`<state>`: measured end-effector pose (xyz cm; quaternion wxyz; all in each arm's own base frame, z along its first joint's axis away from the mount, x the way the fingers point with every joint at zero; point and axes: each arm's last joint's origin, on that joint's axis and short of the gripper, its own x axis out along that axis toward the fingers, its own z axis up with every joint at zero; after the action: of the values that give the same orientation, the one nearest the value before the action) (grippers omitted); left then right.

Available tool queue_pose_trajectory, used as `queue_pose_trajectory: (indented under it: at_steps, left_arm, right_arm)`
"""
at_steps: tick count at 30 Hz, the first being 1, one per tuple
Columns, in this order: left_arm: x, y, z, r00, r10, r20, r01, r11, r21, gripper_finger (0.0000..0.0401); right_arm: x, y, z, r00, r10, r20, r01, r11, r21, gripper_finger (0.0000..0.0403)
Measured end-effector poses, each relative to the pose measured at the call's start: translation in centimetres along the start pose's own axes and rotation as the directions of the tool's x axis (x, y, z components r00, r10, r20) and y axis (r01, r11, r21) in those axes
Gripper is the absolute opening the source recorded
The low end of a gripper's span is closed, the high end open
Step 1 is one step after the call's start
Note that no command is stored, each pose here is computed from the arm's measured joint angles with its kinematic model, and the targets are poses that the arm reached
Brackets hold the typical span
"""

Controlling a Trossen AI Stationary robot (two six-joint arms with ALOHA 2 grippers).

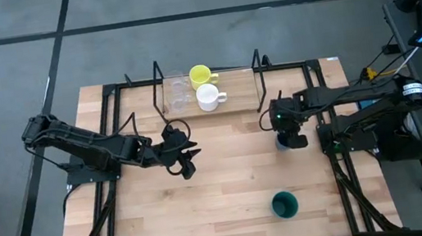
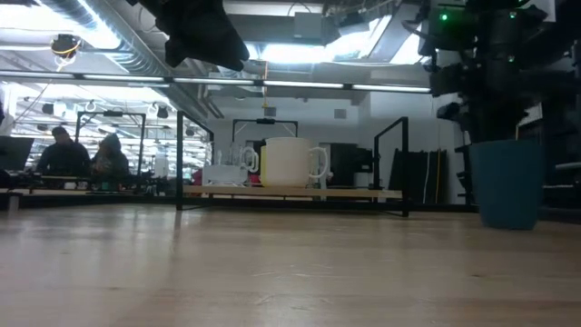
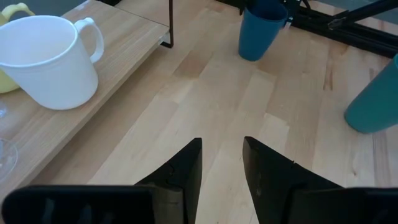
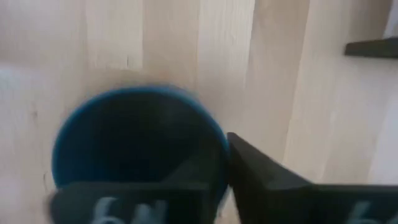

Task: Stack small to large cups/mugs on shelf
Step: Put the dark blue cup on the shelf

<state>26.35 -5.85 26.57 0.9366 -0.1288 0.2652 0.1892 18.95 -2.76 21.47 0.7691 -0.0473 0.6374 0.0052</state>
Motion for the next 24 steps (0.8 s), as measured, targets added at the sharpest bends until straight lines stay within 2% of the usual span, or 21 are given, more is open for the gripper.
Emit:
queue_pose_trajectory:
  at_steps: [2, 8, 15, 20, 24]
  left_arm:
    - [0.0, 0.0, 0.0, 1.000, 0.000, 0.000, 0.000, 1.000, 0.000, 0.0110]
    - [0.0, 0.0, 0.0, 1.000, 0.000, 0.000, 0.000, 1.000, 0.001, 0.0110]
    - [0.0, 0.0, 0.0, 1.000, 0.000, 0.000, 0.000, 1.000, 0.001, 0.0110]
    - [0.0, 0.0, 0.0, 1.000, 0.000, 0.000, 0.000, 1.000, 0.001, 0.0110]
    - [0.0, 0.0, 0.0, 1.000, 0.000, 0.000, 0.000, 1.000, 0.001, 0.0110]
  right_arm:
    - [-0.5, -0.1, 0.4, 1.000, -0.018, 0.018, 0.018, 1.000, -0.001, 0.0013]
    - [-3.4, -0.3, 1.5, 0.998, -0.037, 0.053, 0.038, 0.999, -0.011, 0.0008]
    - [-9.8, 0.0, 3.5, 0.978, -0.051, 0.202, 0.061, 0.997, -0.041, 0.0008]
    - [-15.3, -0.3, 4.6, 0.912, -0.086, 0.401, 0.113, 0.993, -0.044, 0.0008]
    - [-18.4, -0.8, 5.1, 0.816, -0.215, 0.537, 0.220, 0.974, 0.056, 0.0008]
